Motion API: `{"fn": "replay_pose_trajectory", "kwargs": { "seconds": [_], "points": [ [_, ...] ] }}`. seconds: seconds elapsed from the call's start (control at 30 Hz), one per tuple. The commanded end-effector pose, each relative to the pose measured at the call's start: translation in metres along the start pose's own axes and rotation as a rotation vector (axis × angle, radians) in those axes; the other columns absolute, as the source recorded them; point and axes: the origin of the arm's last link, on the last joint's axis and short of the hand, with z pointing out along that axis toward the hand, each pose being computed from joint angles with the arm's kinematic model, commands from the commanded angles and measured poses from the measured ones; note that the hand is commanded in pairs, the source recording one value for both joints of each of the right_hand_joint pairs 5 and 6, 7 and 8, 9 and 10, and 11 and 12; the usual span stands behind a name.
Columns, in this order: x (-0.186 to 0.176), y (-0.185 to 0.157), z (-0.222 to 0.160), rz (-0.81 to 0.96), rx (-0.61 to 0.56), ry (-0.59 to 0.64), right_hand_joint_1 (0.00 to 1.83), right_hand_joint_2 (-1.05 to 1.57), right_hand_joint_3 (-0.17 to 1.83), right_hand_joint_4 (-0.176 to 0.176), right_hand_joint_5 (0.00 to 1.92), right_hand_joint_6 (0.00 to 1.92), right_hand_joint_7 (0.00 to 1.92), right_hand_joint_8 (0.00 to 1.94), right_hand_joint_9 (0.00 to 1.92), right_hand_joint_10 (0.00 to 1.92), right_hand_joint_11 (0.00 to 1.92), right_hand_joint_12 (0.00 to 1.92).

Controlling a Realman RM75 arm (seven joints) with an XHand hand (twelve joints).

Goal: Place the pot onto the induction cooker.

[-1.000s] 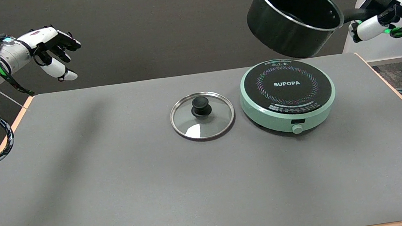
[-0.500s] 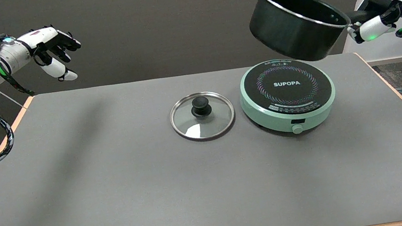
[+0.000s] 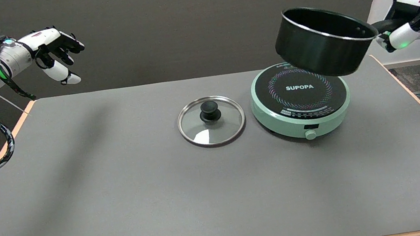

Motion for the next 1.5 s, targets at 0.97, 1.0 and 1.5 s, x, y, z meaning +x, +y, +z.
{"fn": "replay_pose_trajectory", "kwargs": {
  "seconds": [0.97,1.0,1.5],
  "points": [
    [0.011,-0.018,0.004,-0.262,-0.102,0.220,1.12,0.93,1.71,-0.113,1.66,1.66,1.66,1.66,1.66,1.66,1.66,1.66],
    [0.011,-0.019,0.004,-0.261,-0.099,0.221,1.12,0.94,1.69,-0.111,1.67,1.67,1.67,1.67,1.67,1.67,1.67,1.67],
    [-0.007,-0.028,0.006,-0.230,-0.079,0.193,1.12,0.97,1.68,-0.110,1.68,1.68,1.68,1.68,1.68,1.68,1.68,1.68]
  ]
}}
